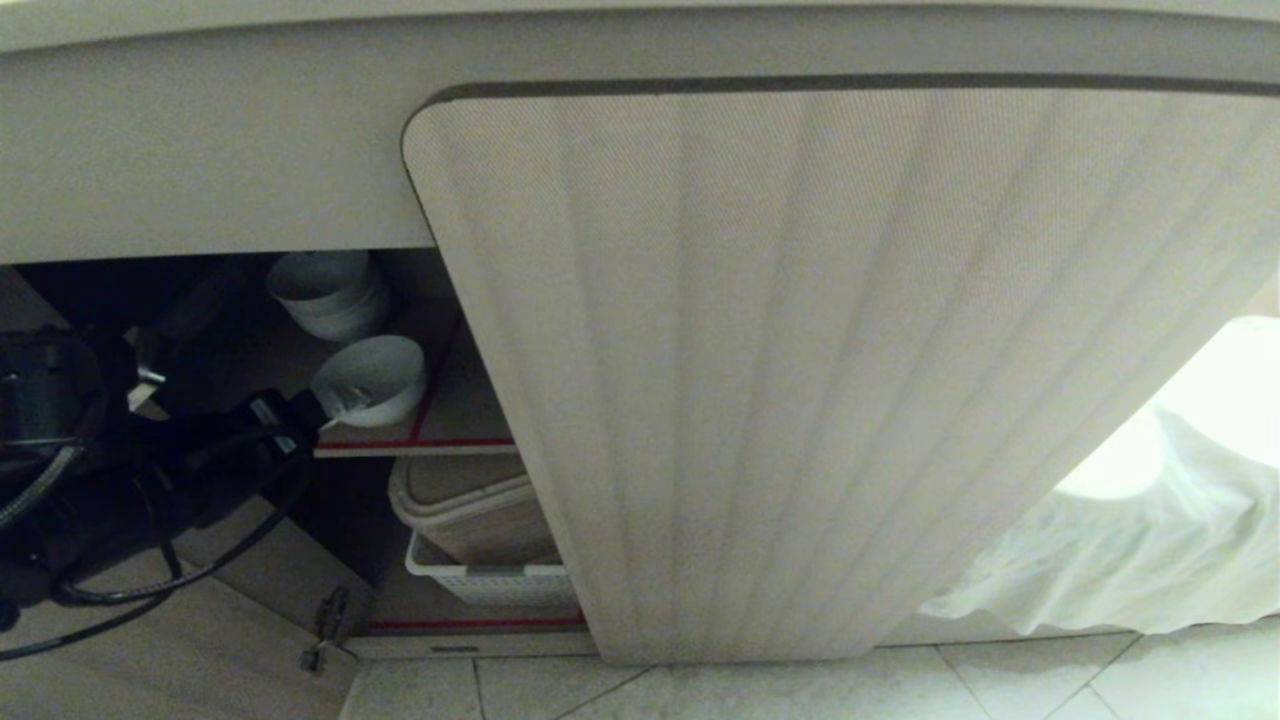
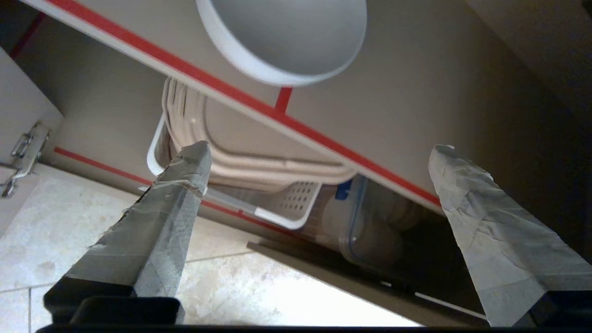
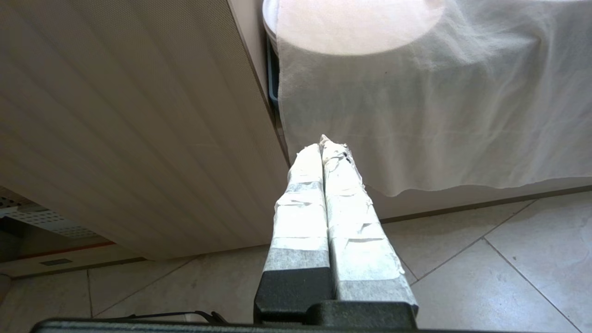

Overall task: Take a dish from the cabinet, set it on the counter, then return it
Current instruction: Take the bowl from the cabinet

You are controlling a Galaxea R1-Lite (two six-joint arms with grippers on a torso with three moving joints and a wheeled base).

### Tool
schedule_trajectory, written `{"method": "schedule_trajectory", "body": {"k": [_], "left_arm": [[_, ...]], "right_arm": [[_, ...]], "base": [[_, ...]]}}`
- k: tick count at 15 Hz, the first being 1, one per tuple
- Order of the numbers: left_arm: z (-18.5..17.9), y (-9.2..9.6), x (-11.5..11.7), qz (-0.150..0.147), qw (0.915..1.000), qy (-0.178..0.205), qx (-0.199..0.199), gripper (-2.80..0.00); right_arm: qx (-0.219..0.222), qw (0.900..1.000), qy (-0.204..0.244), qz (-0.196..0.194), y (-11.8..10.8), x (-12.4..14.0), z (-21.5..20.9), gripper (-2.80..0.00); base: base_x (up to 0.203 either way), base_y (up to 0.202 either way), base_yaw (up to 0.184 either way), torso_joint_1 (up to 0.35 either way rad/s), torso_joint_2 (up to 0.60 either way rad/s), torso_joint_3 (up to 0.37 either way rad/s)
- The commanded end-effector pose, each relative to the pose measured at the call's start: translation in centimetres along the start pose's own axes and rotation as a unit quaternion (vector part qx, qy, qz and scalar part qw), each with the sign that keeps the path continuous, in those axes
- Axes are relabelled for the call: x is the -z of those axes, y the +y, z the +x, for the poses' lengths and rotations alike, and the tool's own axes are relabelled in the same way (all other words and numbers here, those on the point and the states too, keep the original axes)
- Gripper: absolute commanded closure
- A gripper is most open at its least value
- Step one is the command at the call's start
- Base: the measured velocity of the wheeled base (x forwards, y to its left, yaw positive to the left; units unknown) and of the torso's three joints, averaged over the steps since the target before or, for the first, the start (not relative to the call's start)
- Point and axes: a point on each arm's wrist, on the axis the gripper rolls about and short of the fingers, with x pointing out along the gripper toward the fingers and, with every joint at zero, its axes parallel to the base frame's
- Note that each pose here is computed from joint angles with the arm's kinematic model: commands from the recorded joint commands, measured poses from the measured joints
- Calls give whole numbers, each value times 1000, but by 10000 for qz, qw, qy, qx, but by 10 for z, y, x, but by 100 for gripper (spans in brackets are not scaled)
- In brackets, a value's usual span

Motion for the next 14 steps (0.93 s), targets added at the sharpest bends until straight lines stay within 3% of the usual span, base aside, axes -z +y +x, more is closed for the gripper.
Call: {"method": "schedule_trajectory", "body": {"k": [1,8,14], "left_arm": [[11,1,-1,-34,9999,34,-92,-280],[31,12,-14,-148,9991,-67,-395,-280],[44,17,-9,-137,9988,31,-467,-280]], "right_arm": [[1,10000,6,5,0,0,0,0],[1,10000,6,5,0,0,0,0],[1,10000,6,5,0,0,0,0]], "base": [[0,0,0,0,0,0],[0,0,0,0,0,0],[0,0,0,0,0,0]]}}
